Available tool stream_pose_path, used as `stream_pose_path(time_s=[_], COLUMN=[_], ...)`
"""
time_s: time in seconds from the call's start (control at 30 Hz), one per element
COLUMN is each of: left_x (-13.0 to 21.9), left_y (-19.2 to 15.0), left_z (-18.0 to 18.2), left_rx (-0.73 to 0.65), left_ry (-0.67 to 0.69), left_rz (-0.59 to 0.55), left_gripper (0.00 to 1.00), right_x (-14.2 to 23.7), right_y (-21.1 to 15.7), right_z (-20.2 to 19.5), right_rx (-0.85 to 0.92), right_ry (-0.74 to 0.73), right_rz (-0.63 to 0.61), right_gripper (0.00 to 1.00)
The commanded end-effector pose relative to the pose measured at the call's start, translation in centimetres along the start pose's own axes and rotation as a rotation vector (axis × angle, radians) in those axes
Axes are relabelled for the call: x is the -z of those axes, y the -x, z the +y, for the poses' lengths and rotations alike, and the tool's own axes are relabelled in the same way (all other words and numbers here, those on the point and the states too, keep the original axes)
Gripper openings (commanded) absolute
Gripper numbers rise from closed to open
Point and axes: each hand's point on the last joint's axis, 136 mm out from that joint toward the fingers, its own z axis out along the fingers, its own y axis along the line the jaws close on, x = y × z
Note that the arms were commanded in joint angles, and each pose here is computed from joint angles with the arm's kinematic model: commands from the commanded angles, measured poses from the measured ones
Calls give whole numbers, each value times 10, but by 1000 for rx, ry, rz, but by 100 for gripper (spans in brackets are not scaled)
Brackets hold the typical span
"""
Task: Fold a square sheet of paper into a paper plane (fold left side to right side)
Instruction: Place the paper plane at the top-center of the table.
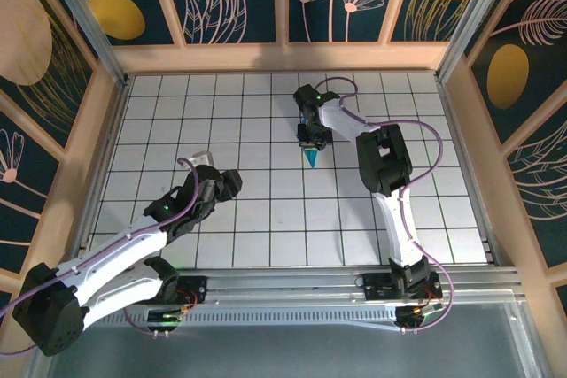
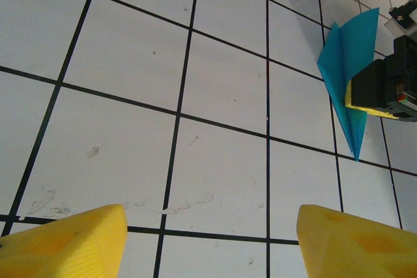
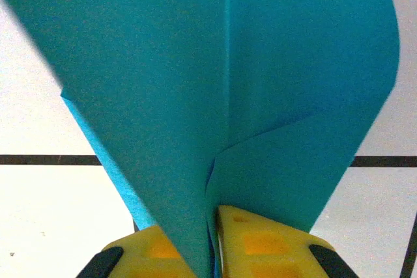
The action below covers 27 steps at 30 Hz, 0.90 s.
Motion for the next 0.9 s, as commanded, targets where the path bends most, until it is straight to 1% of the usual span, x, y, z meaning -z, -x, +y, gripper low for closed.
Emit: stream_pose_path(time_s=[0.0,0.37,0.63,0.7,0.87], left_x=[4,5,2,2,0], left_y=[11,12,12,12,11], left_z=[-10,-10,-12,-13,-15], left_rx=[27,29,26,26,27], left_ry=[-35,-35,-34,-37,-39], left_rz=[-30,-31,-24,-23,-17], left_gripper=[70,70,71,71,71], right_x=[-8,-4,0,1,8], right_y=[-15,-15,-15,-16,-13], right_z=[-13,-17,-25,-26,-25], right_rx=[-12,-48,-68,-66,-67], right_ry=[-30,-24,-20,-20,-11], right_rz=[49,32,19,20,0], right_gripper=[15,27,33,36,37])
